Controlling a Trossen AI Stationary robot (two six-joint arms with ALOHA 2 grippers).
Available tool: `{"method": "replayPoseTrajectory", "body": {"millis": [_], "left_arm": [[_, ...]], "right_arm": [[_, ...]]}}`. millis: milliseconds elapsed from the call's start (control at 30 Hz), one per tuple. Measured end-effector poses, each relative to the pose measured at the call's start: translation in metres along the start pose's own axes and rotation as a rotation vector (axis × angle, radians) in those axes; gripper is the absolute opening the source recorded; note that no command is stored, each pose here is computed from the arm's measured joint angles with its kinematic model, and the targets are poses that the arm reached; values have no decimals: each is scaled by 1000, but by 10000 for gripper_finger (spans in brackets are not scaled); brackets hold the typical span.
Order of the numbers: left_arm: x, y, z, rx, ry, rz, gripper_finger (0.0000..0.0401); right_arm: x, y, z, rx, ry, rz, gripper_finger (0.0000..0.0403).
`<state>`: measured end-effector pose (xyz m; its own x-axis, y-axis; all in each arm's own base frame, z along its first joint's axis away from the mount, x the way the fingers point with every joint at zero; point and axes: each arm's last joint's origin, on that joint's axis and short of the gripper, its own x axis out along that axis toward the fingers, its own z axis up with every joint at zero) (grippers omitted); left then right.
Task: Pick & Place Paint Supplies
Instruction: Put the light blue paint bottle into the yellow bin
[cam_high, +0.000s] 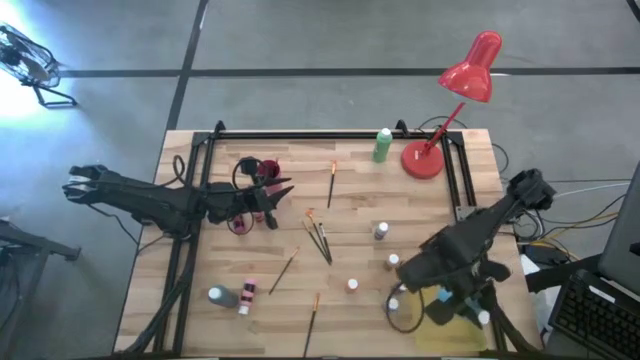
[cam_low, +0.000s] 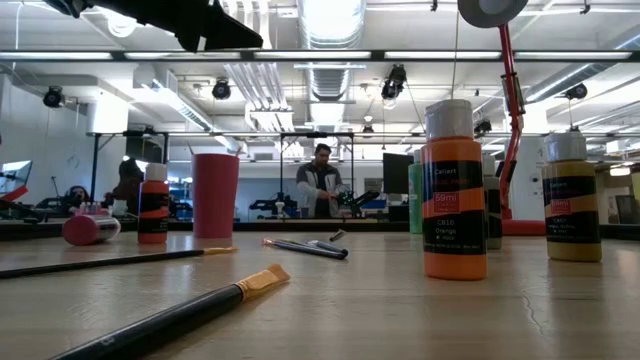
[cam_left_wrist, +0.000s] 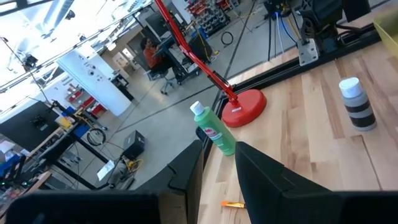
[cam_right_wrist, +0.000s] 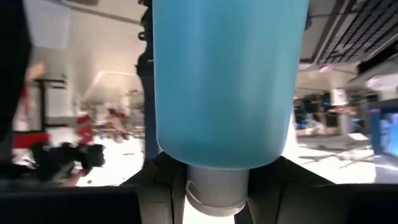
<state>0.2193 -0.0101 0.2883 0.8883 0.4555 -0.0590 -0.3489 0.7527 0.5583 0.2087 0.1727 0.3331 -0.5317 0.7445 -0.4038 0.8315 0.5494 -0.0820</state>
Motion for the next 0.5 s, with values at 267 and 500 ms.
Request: {"method": "replayPoseTrajectory", "body": {"millis": [267,500], "left_arm": [[0,0,1,-4,-5,2,101],[0,1,2,-17,-21,10,101]], "right_arm": [[32,34,29,-106,35,-111,111],[55,47,45,-209,49,-182,111]]}}
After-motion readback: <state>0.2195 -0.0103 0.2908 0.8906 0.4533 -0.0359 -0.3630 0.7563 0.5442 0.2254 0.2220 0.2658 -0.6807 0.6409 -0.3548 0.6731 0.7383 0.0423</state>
